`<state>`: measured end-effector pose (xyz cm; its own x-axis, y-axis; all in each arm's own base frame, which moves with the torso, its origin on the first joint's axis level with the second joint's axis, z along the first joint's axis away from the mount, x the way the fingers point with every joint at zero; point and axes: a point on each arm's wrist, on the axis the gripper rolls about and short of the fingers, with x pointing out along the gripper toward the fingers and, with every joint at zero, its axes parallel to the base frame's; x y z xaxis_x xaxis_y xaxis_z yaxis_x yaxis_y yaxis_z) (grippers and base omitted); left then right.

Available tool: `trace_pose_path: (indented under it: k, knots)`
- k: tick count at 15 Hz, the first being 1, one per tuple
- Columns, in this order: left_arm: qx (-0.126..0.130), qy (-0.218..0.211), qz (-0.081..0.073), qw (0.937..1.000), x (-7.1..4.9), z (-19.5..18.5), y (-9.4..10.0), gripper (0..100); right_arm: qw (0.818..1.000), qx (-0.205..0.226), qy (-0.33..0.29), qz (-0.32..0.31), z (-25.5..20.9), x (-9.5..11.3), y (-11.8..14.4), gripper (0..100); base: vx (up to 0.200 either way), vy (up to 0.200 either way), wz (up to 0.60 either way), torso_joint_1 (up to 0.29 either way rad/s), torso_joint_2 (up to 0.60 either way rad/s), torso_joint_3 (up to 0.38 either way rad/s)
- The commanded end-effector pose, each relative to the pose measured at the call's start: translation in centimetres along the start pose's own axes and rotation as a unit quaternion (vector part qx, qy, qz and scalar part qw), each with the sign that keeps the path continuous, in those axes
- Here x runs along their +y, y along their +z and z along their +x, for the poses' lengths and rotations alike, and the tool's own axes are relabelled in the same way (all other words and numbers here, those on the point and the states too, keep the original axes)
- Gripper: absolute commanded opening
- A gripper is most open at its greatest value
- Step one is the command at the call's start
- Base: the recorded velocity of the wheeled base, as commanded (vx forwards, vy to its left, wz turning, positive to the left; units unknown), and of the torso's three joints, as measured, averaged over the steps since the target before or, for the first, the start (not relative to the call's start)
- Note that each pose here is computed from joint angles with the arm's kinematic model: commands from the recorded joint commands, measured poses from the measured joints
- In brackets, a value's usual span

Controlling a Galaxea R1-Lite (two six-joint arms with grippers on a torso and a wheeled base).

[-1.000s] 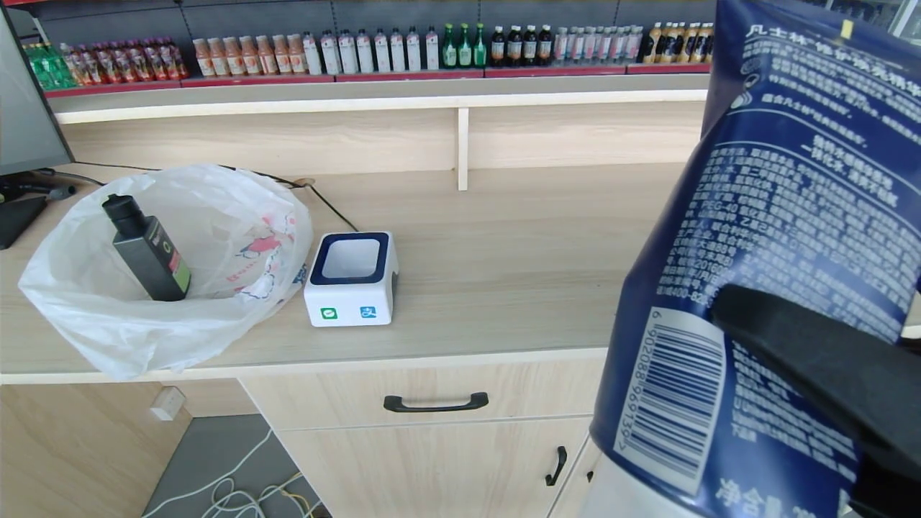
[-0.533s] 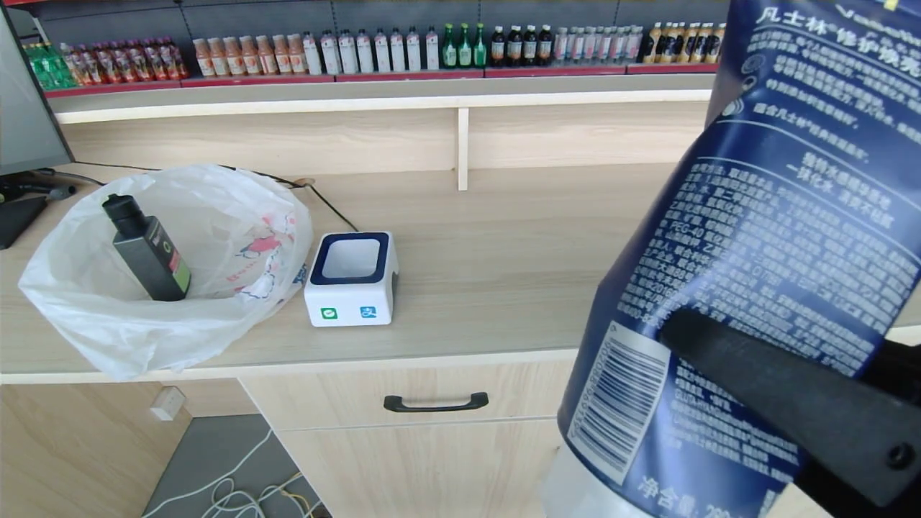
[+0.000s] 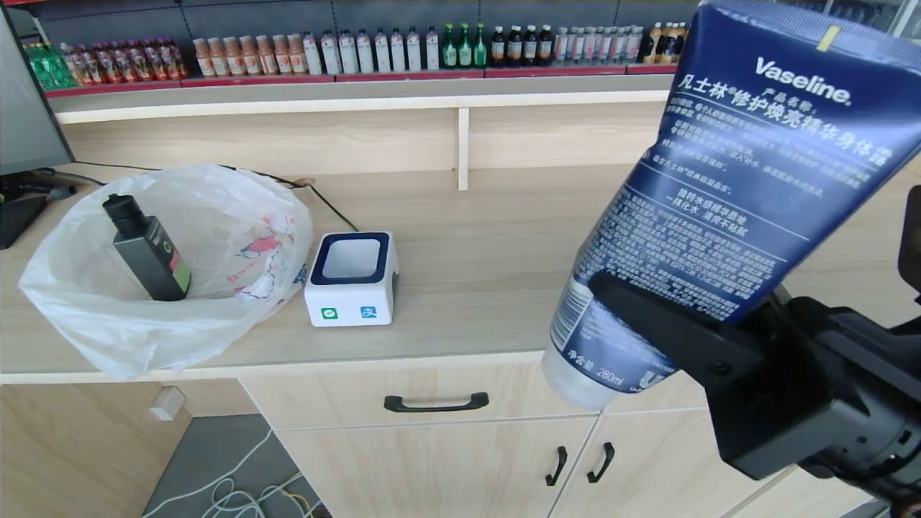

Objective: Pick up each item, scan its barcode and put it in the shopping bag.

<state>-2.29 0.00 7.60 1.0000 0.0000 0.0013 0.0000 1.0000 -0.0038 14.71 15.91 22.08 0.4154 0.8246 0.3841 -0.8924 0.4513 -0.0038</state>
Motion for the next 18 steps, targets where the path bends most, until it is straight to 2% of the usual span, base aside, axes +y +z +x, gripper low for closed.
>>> trace_pose_path:
  k: [1, 3, 5, 8, 18]
  knots:
    - [0.0, 0.0, 0.0, 1.0, 0.0, 0.0, 0.0, 100, 0.992, 0.037, -0.089, -0.076, 0.0, -1.5, -0.7, 0, 0.0, 0.0, 0.0, 0.0, 0.0, 0.0]
    - [0.0, 0.0, 0.0, 1.0, 0.0, 0.0, 0.0, 100, 0.981, 0.039, -0.159, -0.106, 0.1, -1.8, -0.7, 0, 0.0, 0.0, 0.0, 0.0, 0.0, 0.0]
    - [0.0, 0.0, 0.0, 1.0, 0.0, 0.0, 0.0, 100, 0.977, 0.046, -0.183, -0.101, -0.5, -2.0, -1.1, 0, 0.0, 0.0, 0.0, 0.0, 0.0, 0.0]
    - [0.0, 0.0, 0.0, 1.0, 0.0, 0.0, 0.0, 100, 0.974, 0.032, -0.201, -0.096, -1.2, -2.5, -0.9, 0, 0.0, 0.0, 0.0, 0.0, 0.0, 0.0]
    - [0.0, 0.0, 0.0, 1.0, 0.0, 0.0, 0.0, 100, 0.975, 0.02, -0.202, -0.086, -2.2, -2.2, -0.5, 0, 0.0, 0.0, 0.0, 0.0, 0.0, 0.0]
